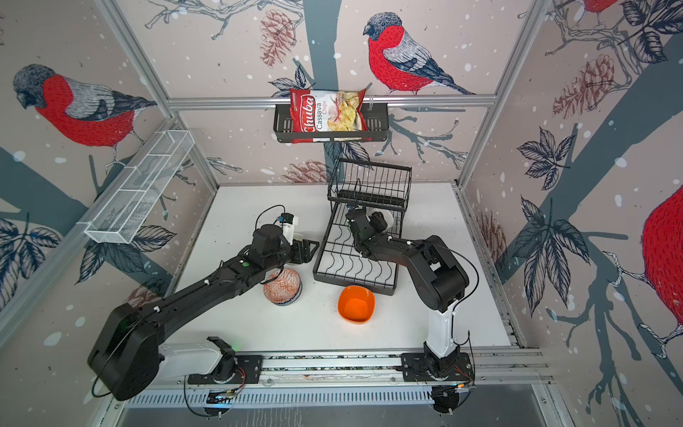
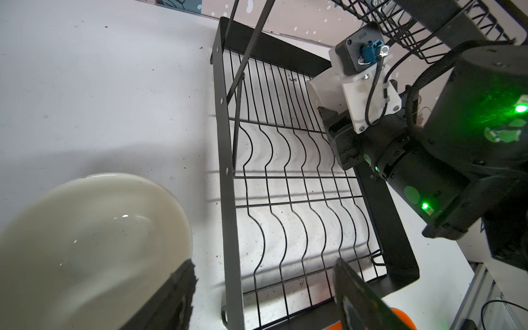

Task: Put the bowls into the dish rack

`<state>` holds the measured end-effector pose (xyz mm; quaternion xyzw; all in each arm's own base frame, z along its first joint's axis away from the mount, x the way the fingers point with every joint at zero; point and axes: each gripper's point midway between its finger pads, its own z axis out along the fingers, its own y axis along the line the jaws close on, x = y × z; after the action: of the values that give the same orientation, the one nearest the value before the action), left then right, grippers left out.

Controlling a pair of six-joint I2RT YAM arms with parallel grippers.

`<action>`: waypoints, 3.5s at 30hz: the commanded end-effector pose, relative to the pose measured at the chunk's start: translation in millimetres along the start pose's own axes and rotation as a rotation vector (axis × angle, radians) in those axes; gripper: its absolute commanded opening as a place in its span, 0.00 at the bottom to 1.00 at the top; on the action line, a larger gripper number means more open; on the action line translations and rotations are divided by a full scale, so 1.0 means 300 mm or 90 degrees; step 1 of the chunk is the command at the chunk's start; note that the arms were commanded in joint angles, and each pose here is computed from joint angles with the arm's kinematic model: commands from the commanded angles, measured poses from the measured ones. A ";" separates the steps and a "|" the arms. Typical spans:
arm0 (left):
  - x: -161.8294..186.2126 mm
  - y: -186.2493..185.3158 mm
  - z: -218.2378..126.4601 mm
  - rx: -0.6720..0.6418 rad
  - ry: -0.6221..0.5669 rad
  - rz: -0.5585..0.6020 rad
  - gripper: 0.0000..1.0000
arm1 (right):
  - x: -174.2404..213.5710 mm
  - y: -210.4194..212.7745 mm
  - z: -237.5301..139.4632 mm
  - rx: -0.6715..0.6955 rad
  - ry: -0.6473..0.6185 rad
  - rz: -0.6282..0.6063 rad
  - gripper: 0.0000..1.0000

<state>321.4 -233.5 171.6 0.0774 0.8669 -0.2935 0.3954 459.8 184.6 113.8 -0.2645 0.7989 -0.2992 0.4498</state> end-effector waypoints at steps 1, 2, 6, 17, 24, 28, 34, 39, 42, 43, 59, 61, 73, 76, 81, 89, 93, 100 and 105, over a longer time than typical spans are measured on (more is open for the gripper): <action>0.002 0.012 0.001 -0.007 -0.001 0.007 0.76 | -0.024 -0.045 0.019 0.036 -0.007 0.017 0.51; 0.004 0.010 0.001 -0.006 0.000 0.007 0.76 | -0.023 -0.042 0.023 0.032 -0.005 0.017 0.51; 0.007 0.013 0.003 -0.006 0.001 0.005 0.76 | -0.012 -0.029 0.041 0.026 -0.001 0.013 0.52; 0.017 0.019 0.008 -0.007 0.004 0.003 0.76 | 0.007 0.018 0.072 0.030 0.012 -0.016 0.56; 0.031 0.026 0.013 -0.008 0.009 0.001 0.76 | 0.010 0.055 0.075 0.045 0.015 -0.050 0.57; 0.030 0.028 0.011 -0.008 0.007 0.002 0.76 | 0.011 0.062 0.078 0.048 0.016 -0.055 0.60; 0.032 0.033 0.010 -0.010 0.007 0.001 0.76 | 0.009 0.081 0.086 0.043 0.018 -0.066 0.67; 0.032 0.037 0.009 -0.012 0.006 0.001 0.76 | 0.006 0.109 0.094 0.037 0.018 -0.076 0.75; 0.036 0.041 0.008 -0.015 0.007 -0.001 0.76 | 0.004 0.111 0.096 0.038 0.018 -0.076 0.78; 0.037 0.044 0.007 -0.017 0.007 0.000 0.76 | 0.002 0.110 0.096 0.038 0.017 -0.075 0.79; 0.039 0.055 0.010 -0.024 0.009 -0.002 0.76 | -0.031 0.110 0.061 -0.010 -0.004 -0.024 0.98; 0.040 0.055 0.011 -0.025 0.010 -0.002 0.76 | -0.033 0.113 0.060 -0.015 -0.004 -0.021 0.98; 0.046 0.061 0.015 -0.027 0.014 -0.002 0.76 | -0.098 0.095 0.046 -0.033 -0.032 0.049 0.97; 0.047 0.061 0.013 -0.027 0.014 -0.002 0.76 | -0.111 0.089 0.053 -0.033 -0.036 0.067 0.96; 0.047 0.064 0.011 -0.029 0.012 -0.003 0.76 | -0.097 0.085 0.083 -0.012 -0.020 0.065 0.93; 0.046 0.062 0.012 -0.027 0.013 -0.003 0.76 | -0.046 0.066 0.105 0.031 0.004 0.051 0.89; 0.045 0.059 0.017 -0.023 0.014 -0.003 0.76 | -0.021 0.045 0.112 0.050 0.015 0.052 0.86; 0.049 0.058 0.029 -0.022 0.020 -0.004 0.76 | 0.017 0.020 0.122 0.067 0.031 0.054 0.83; 0.047 0.062 0.029 -0.024 0.018 -0.004 0.76 | 0.036 0.011 0.121 0.073 0.036 0.052 0.83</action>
<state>320.9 -223.3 143.0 0.0672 0.8833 -0.2748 0.3739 485.7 175.7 81.4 -0.2144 0.8077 -0.3245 0.4431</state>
